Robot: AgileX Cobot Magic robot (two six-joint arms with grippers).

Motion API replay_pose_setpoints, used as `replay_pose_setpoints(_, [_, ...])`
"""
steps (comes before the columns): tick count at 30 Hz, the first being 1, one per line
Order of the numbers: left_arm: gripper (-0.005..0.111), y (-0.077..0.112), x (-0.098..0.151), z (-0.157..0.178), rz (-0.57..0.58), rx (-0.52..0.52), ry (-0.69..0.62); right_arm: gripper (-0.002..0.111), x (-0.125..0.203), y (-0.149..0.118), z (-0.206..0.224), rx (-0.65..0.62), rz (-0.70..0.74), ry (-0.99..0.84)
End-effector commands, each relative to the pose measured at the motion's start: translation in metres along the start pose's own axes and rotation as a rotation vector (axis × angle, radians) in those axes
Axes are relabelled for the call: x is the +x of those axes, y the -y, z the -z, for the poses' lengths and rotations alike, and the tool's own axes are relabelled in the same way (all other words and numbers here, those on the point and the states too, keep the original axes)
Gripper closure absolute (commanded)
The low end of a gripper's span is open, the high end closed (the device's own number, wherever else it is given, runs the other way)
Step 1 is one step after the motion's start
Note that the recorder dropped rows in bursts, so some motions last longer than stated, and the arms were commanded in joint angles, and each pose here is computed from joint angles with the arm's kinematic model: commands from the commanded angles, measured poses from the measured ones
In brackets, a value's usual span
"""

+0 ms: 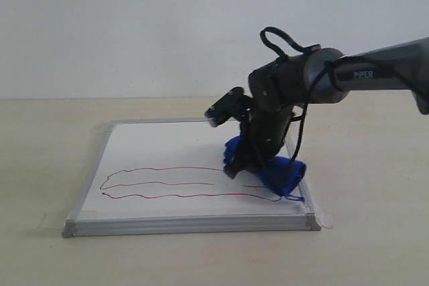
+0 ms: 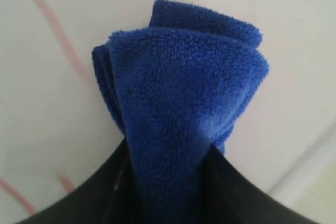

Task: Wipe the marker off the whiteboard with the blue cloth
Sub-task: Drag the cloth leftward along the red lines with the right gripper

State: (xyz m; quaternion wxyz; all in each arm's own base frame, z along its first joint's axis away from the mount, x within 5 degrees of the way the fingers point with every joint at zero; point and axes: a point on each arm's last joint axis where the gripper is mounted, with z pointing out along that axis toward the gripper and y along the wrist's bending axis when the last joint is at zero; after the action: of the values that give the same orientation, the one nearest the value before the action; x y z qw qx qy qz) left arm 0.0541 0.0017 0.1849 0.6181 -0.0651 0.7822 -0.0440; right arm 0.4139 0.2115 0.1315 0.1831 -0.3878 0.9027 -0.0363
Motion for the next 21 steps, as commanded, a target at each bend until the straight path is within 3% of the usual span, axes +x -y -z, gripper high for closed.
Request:
replay_pose_setpoints(1, [0.103, 0.000, 0.000, 0.000, 0.009, 0.004, 0.008, 0.108, 0.020, 0.025, -0.008, 0.065, -0.039, -0.109])
replay_pose_setpoints(4, [0.103, 0.000, 0.000, 0.000, 0.009, 0.004, 0.008, 0.108, 0.014, 0.005, -0.008, -0.045, -0.007, -0.086])
replay_pose_setpoints(9, [0.103, 0.000, 0.000, 0.000, 0.009, 0.004, 0.008, 0.108, -0.003, -0.054, 0.000, -0.307, 0.076, -0.020])
replay_pose_setpoints(12, [0.103, 0.000, 0.000, 0.000, 0.009, 0.004, 0.008, 0.108, -0.006, -0.079, 0.005, -0.364, 0.177, -0.023])
replay_pose_setpoints(15, [0.103, 0.000, 0.000, 0.000, 0.009, 0.004, 0.008, 0.108, -0.004, -0.079, 0.005, -0.339, 0.203, -0.055])
replay_pose_setpoints(18, [0.103, 0.000, 0.000, 0.000, 0.009, 0.004, 0.008, 0.108, 0.002, -0.060, 0.001, -0.230, 0.163, -0.115])
replay_pose_setpoints(21, [0.103, 0.000, 0.000, 0.000, 0.009, 0.004, 0.008, 0.108, 0.018, -0.016, -0.002, 0.025, 0.066, -0.237])
